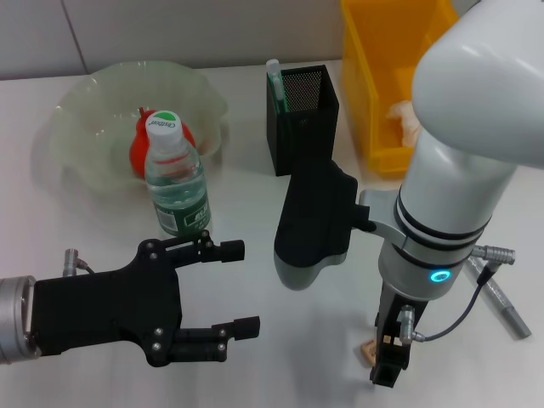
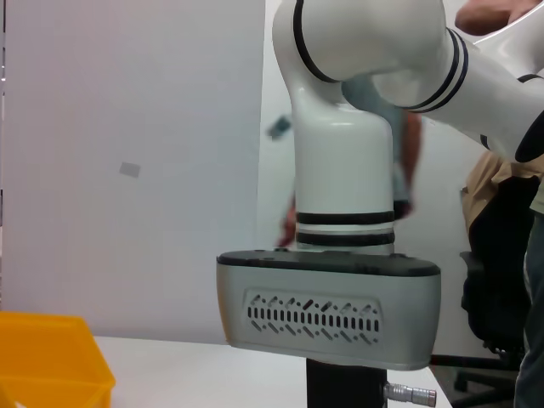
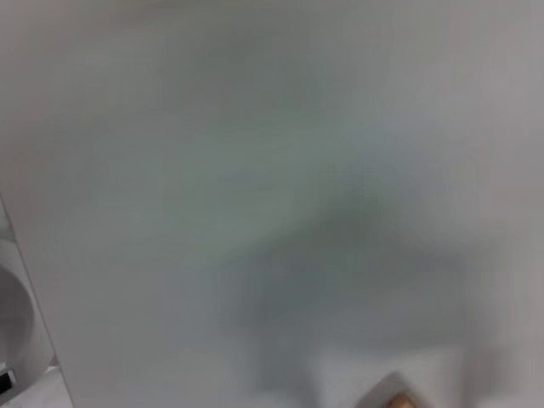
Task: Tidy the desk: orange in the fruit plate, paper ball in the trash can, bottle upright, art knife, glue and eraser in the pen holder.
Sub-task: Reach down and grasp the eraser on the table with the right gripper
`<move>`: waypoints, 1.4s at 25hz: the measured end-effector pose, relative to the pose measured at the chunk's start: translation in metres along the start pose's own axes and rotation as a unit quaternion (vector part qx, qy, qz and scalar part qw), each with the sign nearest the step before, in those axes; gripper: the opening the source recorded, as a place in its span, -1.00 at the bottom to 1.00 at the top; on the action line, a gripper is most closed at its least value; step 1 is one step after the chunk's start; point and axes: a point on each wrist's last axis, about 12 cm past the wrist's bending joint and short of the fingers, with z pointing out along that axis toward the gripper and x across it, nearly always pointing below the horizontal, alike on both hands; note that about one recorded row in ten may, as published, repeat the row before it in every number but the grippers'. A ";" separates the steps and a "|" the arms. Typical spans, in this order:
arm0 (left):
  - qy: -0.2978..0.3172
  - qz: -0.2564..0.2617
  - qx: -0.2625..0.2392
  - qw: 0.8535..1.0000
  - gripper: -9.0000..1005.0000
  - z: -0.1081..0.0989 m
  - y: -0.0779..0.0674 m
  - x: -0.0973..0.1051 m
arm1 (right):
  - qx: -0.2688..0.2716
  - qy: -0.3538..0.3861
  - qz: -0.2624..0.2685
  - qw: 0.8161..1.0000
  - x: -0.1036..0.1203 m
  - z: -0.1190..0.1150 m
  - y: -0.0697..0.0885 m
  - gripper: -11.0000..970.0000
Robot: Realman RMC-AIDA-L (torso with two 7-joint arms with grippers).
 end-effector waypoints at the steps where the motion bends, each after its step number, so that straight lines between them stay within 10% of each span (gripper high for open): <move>1: 0.000 0.000 0.000 1.000 0.61 0.000 0.000 0.000 | 0.000 0.000 0.000 1.000 0.000 0.000 0.000 0.40; 35: -0.001 0.001 0.000 1.000 0.61 0.001 0.000 0.000 | 0.003 0.011 0.000 1.000 -0.001 0.009 0.002 0.02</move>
